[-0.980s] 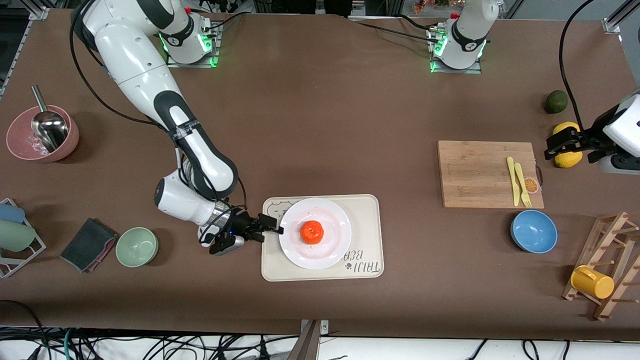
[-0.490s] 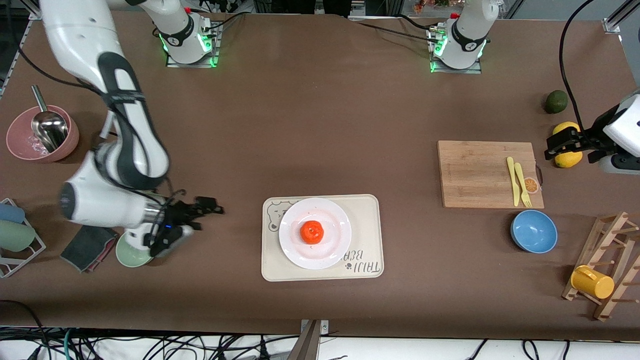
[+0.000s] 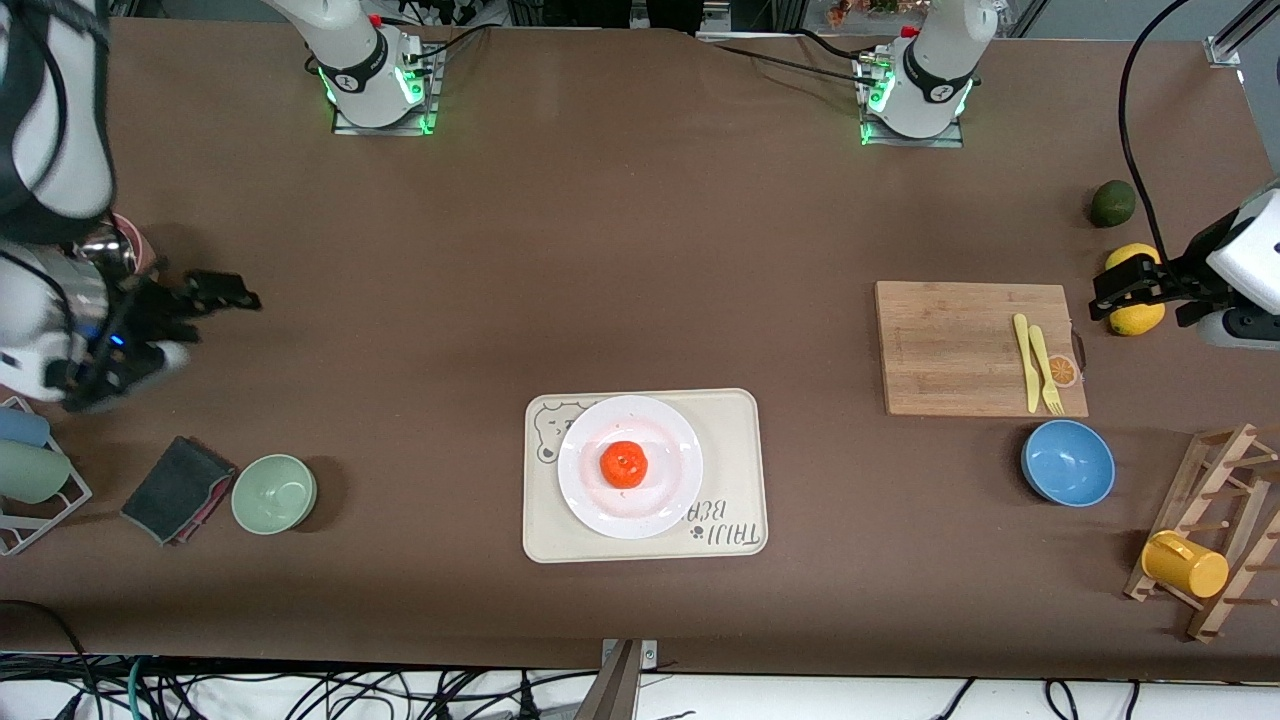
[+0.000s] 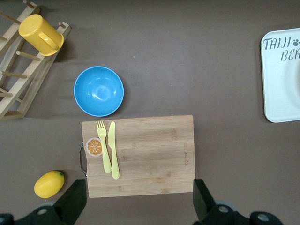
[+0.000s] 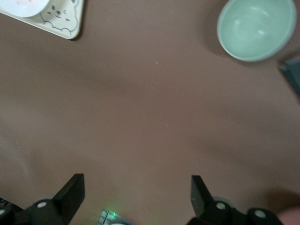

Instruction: Place orange and plate with both arms

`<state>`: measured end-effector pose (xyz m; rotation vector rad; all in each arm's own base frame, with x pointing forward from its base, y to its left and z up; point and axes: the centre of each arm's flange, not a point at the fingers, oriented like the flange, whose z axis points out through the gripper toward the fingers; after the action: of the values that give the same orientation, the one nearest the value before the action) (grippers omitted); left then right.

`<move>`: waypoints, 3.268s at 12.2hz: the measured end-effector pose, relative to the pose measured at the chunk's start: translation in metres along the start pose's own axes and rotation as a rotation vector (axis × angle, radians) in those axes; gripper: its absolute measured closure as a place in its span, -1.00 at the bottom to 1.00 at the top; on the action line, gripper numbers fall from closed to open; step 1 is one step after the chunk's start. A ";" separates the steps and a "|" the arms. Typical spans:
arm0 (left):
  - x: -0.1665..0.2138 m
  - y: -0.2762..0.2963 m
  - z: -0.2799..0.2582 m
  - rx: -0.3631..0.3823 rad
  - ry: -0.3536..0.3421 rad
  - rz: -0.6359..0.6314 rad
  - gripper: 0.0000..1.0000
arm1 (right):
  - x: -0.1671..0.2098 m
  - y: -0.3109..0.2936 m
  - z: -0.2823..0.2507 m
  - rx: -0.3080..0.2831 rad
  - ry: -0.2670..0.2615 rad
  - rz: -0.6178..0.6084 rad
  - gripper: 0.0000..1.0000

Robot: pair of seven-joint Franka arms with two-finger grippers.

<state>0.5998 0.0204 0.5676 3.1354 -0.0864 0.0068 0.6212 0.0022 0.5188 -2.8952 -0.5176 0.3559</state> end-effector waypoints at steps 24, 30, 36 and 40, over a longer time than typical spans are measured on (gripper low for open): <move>0.000 -0.001 0.000 0.000 0.000 -0.001 -1.00 | -0.078 -0.045 -0.037 -0.186 0.257 0.365 -1.00; 0.000 -0.001 0.000 0.000 0.000 -0.001 -1.00 | -0.099 -0.045 -0.068 -0.181 0.245 0.389 -1.00; 0.000 -0.001 0.000 0.000 0.000 -0.001 -1.00 | -0.116 -0.045 -0.092 -0.173 0.226 0.393 -1.00; 0.001 -0.001 -0.003 0.001 0.009 -0.001 -1.00 | -0.119 -0.048 -0.103 -0.175 0.246 0.386 -1.00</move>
<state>0.6006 0.0212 0.5710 3.1359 -0.0845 0.0214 0.5252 -0.0102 0.6514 -3.1399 0.0562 -0.0019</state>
